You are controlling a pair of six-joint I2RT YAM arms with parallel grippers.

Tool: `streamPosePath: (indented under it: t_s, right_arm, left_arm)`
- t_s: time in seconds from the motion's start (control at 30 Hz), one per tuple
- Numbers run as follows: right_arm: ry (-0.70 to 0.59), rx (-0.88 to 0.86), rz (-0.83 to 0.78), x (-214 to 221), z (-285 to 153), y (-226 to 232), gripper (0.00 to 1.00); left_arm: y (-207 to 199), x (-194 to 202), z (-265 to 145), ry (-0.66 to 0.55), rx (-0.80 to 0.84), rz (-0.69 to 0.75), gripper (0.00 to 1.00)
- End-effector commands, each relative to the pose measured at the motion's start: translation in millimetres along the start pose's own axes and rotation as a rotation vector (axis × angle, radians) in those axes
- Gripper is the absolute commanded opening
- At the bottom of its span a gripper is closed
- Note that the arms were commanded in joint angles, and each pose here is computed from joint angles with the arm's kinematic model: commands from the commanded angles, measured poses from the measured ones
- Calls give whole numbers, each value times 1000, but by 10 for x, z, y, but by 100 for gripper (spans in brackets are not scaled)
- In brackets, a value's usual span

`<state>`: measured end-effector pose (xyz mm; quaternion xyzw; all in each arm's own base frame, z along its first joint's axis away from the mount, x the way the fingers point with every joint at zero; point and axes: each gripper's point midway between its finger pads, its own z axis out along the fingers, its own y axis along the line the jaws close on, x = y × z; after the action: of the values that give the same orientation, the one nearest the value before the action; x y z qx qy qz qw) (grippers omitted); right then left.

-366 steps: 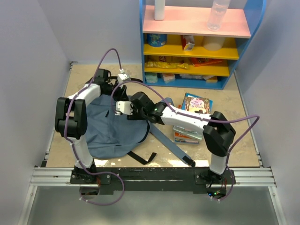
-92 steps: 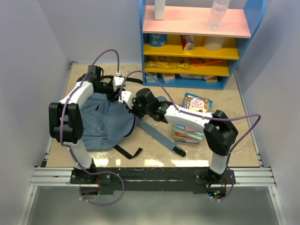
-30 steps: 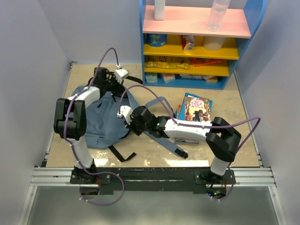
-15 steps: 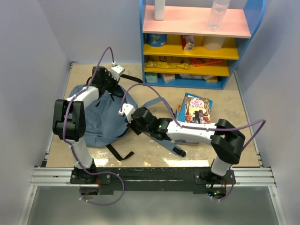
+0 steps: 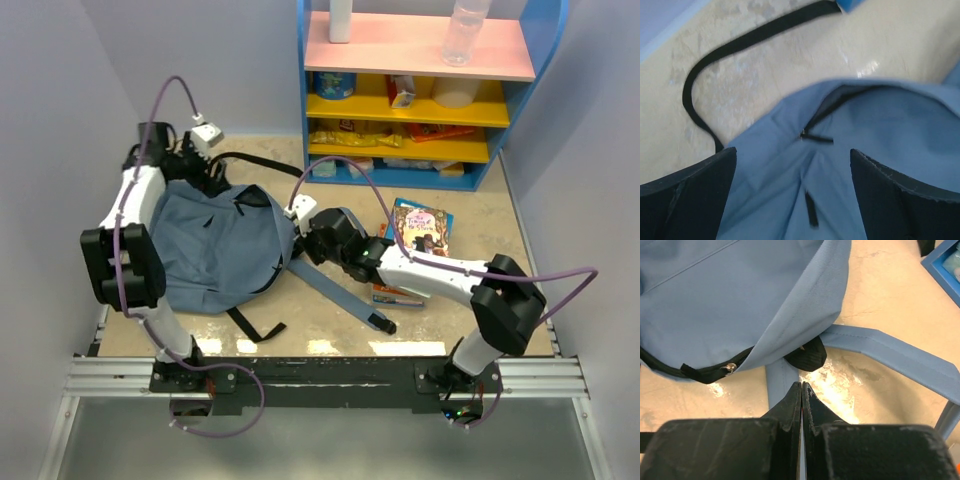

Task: Pack the student bag
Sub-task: Unzip the student bag at the center of the board.

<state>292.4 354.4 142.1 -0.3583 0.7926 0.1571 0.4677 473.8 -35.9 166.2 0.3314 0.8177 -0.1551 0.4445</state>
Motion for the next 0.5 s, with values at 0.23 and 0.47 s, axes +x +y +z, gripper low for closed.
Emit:
streamPosePath:
  t_s: [0.23, 0.47]
  right_arm:
    - [-8, 24, 133, -419, 359, 109, 45]
    - [-3, 46, 217, -433, 542, 84, 48]
  left_arm:
    - [-1654, 180, -764, -121, 502, 183, 100]
    - [-2179, 402, -796, -155, 634, 325, 100]
